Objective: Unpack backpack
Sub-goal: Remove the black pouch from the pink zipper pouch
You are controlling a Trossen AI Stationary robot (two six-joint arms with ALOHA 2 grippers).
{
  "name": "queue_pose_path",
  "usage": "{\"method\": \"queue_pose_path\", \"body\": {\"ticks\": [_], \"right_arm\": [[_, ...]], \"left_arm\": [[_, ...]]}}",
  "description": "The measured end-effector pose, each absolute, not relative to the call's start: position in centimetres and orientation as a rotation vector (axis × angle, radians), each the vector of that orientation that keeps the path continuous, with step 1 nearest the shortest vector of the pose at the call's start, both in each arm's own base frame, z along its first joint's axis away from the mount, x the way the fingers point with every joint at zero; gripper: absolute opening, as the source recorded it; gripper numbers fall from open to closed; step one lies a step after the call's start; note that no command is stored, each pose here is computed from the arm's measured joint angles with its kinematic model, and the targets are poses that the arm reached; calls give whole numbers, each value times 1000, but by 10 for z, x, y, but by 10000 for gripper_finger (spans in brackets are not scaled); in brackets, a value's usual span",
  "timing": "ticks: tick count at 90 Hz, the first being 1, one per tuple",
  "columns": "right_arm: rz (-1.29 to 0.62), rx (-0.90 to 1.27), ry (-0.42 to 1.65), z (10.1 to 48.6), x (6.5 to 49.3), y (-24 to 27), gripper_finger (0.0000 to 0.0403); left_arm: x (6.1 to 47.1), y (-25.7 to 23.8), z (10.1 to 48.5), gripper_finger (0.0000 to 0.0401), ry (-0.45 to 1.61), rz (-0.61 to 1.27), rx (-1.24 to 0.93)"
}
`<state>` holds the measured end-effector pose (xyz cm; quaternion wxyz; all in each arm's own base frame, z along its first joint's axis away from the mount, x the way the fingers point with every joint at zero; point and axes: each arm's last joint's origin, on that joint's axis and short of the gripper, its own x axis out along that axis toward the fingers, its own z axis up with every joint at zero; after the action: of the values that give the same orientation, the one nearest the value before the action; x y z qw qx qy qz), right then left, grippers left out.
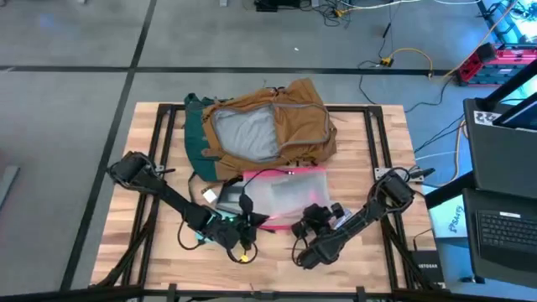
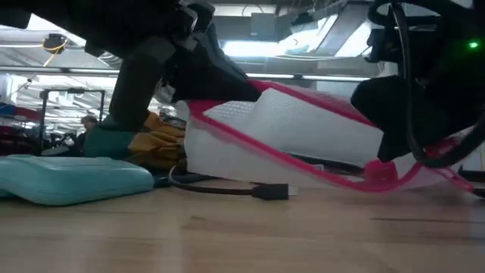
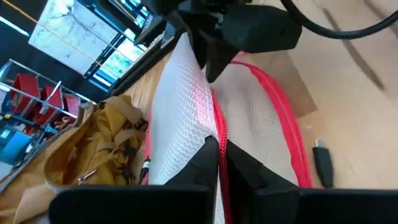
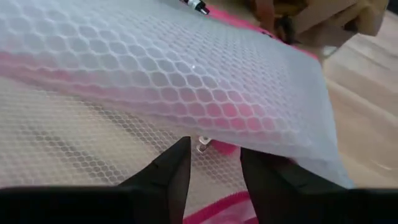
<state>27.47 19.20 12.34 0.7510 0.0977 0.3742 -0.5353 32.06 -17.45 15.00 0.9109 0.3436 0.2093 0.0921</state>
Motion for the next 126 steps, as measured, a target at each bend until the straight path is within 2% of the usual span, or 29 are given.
{"method": "queue_pose_path", "body": {"ticks": [24, 46, 72, 109, 126], "right_arm": [[-1008, 165, 712, 120, 291, 197, 127], [-727, -118, 699, 119, 316, 211, 127], [-556, -229, 726, 121, 329, 222, 127], [-463, -57, 754, 102, 336, 211, 127], [-346, -31, 688, 106, 337, 230, 126]], "left_arm": [[320, -175, 150, 0, 432, 170, 709], [320, -176, 150, 0, 428, 170, 709], [321, -175, 150, 0, 430, 168, 724], [321, -175, 150, 0, 430, 168, 724], [321, -175, 150, 0, 434, 169, 725]]}}
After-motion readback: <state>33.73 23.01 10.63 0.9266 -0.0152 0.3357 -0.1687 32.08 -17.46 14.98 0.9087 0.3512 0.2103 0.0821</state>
